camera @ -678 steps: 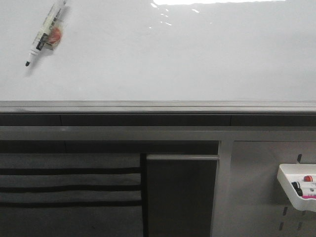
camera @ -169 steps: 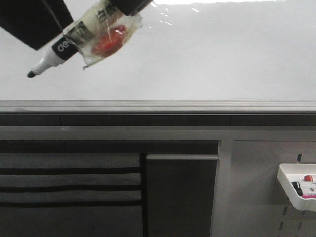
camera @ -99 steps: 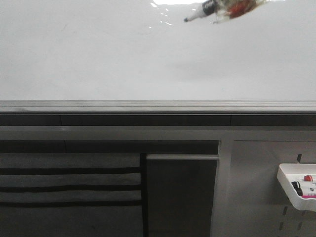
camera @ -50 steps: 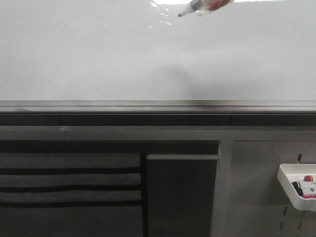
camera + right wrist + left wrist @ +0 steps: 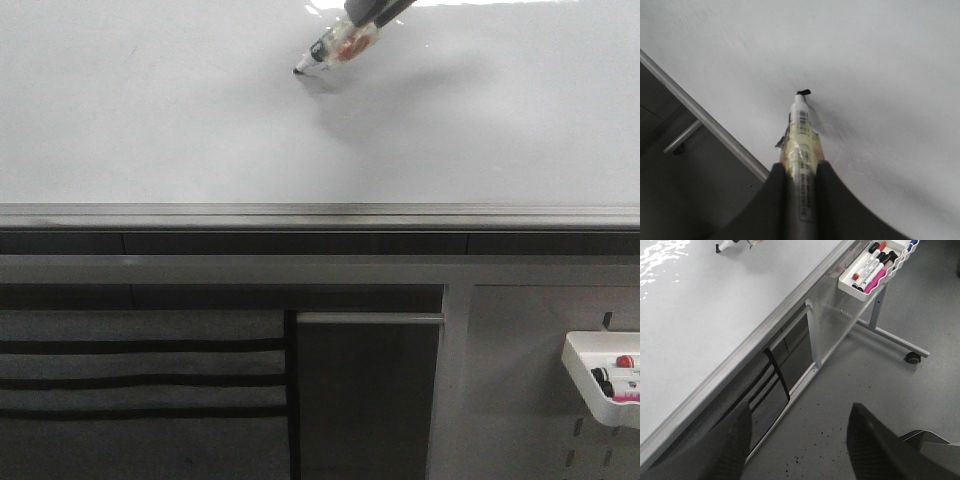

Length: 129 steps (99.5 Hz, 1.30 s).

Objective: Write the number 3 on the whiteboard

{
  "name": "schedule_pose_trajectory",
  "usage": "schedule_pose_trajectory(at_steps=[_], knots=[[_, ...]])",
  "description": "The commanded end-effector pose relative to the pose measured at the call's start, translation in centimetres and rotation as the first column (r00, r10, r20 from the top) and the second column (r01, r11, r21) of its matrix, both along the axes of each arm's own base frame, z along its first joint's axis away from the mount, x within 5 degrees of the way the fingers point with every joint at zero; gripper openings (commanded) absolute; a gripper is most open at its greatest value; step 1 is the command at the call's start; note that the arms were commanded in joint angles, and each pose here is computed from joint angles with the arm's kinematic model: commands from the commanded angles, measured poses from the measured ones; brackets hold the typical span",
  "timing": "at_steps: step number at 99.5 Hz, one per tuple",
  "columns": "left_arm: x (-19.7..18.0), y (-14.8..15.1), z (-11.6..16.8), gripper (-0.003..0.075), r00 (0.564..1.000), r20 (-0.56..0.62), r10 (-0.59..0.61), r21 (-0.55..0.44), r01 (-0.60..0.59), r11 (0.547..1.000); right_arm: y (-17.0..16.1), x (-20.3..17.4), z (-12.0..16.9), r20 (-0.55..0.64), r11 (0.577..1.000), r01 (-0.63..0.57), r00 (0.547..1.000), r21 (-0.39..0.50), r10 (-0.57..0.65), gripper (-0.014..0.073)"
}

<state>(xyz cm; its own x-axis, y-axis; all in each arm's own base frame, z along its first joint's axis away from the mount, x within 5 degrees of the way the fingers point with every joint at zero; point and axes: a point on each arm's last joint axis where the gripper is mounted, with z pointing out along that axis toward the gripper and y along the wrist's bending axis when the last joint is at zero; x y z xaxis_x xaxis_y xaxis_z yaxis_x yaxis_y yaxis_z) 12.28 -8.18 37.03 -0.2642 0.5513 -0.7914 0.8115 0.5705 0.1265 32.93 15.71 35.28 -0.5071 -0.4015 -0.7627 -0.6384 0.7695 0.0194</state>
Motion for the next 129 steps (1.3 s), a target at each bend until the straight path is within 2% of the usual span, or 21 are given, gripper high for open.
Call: schedule_pose_trajectory(at_steps=[1,12,23,24,30,47,62,75,85,100,113,121,129], knots=[[0.2,-0.1,1.3,0.0391,0.998,0.048,0.032,-0.078,-0.028,0.997,-1.4,0.3,2.5,0.118,0.999,0.052,0.992,0.017,-0.053,-0.0047],[0.2,-0.1,1.3,0.0391,0.998,0.048,0.032,-0.078,-0.028,0.997,-2.8,-0.1,2.9,0.082,0.997,0.073,0.994,0.005,-0.073,-0.0047],[0.2,-0.1,1.3,0.0391,0.998,0.048,0.032,-0.078,-0.028,0.997,-2.7,-0.5,2.0,0.019,0.999,0.051,0.999,-0.016,-0.051,-0.0047],[0.2,-0.1,1.3,0.0391,0.998,0.048,0.032,-0.078,-0.028,0.997,3.0,-2.1,1.4,0.006,0.985,-0.168,0.986,-0.023,0.168,-0.0047],[0.2,-0.1,1.3,0.0391,0.998,0.048,0.032,-0.078,-0.028,0.997,2.9,-4.0,2.1,-0.013,0.968,-0.248,0.969,-0.043,0.248,-0.0047],[0.3,-0.1,1.4,0.0391,0.998,0.053,0.034,-0.079,-0.029,0.996,2.7,-9.1,2.0,0.007,0.940,-0.338,0.941,-0.050,0.339,-0.0047],[1.4,0.2,2.6,0.0391,0.967,0.232,0.106,-0.118,-0.081,0.990,2.6,-12.9,1.5,0.068,0.893,-0.439,0.892,-0.098,0.446,-0.0047],[2.0,0.4,3.4,0.0391,0.935,0.310,0.174,-0.170,-0.126,0.977,2.6,-14.2,1.9,0.092,0.879,-0.466,0.876,-0.099,0.474,-0.0047],[2.1,0.5,3.6,0.0391,0.926,0.327,0.190,-0.182,-0.135,0.974,2.6,-14.1,2.4,0.156,0.881,-0.460,0.867,-0.112,0.473,-0.0047],[2.1,0.5,3.6,0.0391,0.925,0.328,0.191,-0.183,-0.136,0.974,2.7,-13.5,3.0,0.294,0.859,-0.470,0.808,-0.200,0.511,-0.0047],[2.2,0.2,3.6,0.0391,0.937,0.290,0.193,-0.229,-0.127,0.965,2.7,-13.2,3.2,0.350,0.841,-0.476,0.765,-0.258,0.540,-0.0047],[2.3,-0.4,3.2,0.0391,0.952,0.272,0.143,-0.204,-0.088,0.975,2.8,-13.3,3.2,0.357,0.833,-0.481,0.754,-0.273,0.552,-0.0047],[2.4,-1.5,2.1,0.0391,0.965,0.261,-0.006,-0.087,0.030,0.996,2.9,-13.4,3.1,0.355,0.820,-0.494,0.740,-0.289,0.571,-0.0047]])
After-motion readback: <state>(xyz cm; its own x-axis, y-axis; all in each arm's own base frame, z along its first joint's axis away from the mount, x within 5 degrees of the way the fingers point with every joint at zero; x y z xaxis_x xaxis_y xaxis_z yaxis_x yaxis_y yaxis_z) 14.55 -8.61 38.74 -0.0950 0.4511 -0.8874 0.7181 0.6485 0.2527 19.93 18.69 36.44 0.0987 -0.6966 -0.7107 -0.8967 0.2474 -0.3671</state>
